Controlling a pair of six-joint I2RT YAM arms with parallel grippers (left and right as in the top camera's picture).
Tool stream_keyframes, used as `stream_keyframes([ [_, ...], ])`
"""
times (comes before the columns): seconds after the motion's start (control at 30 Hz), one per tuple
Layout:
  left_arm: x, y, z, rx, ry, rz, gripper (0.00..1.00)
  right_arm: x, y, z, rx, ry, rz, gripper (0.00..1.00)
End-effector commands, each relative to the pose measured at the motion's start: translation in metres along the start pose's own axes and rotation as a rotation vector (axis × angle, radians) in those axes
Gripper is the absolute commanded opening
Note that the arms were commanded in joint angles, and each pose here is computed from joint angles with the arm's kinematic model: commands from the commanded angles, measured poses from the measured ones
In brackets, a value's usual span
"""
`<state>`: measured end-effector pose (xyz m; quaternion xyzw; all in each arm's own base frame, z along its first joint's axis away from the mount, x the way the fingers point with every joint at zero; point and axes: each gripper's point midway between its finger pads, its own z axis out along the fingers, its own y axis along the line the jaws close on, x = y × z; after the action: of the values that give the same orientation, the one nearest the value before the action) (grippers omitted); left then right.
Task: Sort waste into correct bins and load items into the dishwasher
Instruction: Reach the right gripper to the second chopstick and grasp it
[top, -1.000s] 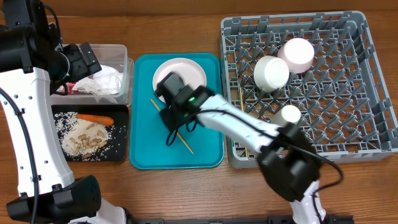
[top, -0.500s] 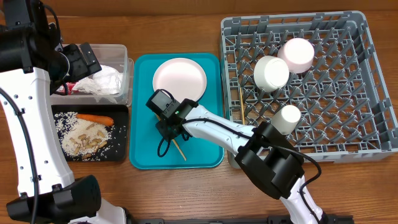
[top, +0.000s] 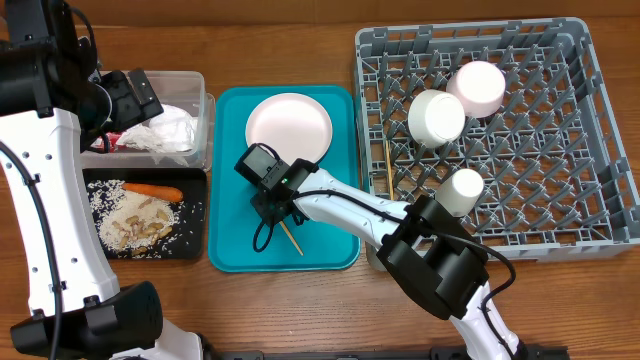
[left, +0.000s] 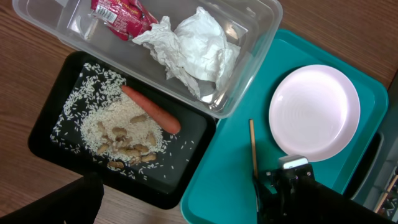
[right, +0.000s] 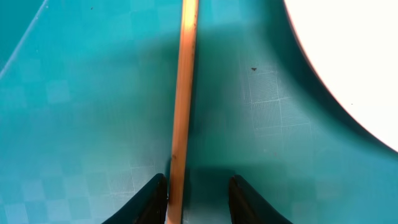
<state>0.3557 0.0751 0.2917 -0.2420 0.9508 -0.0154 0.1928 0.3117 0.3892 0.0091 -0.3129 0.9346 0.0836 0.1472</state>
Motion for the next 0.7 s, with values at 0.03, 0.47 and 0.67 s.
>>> stream_keyframes([
  [0.03,0.001,0.0,0.001,-0.003,0.005,-0.009,1.0,0.015,-0.006,0.02,0.018,0.051,0.009,0.35],
  [0.47,0.001,0.0,0.001,-0.003,0.005,-0.009,1.0,0.018,0.004,0.022,0.082,0.036,-0.01,0.34],
  [0.67,0.001,0.0,0.001,-0.003,0.005,-0.009,1.0,0.02,0.006,0.024,0.085,0.039,-0.015,0.3],
])
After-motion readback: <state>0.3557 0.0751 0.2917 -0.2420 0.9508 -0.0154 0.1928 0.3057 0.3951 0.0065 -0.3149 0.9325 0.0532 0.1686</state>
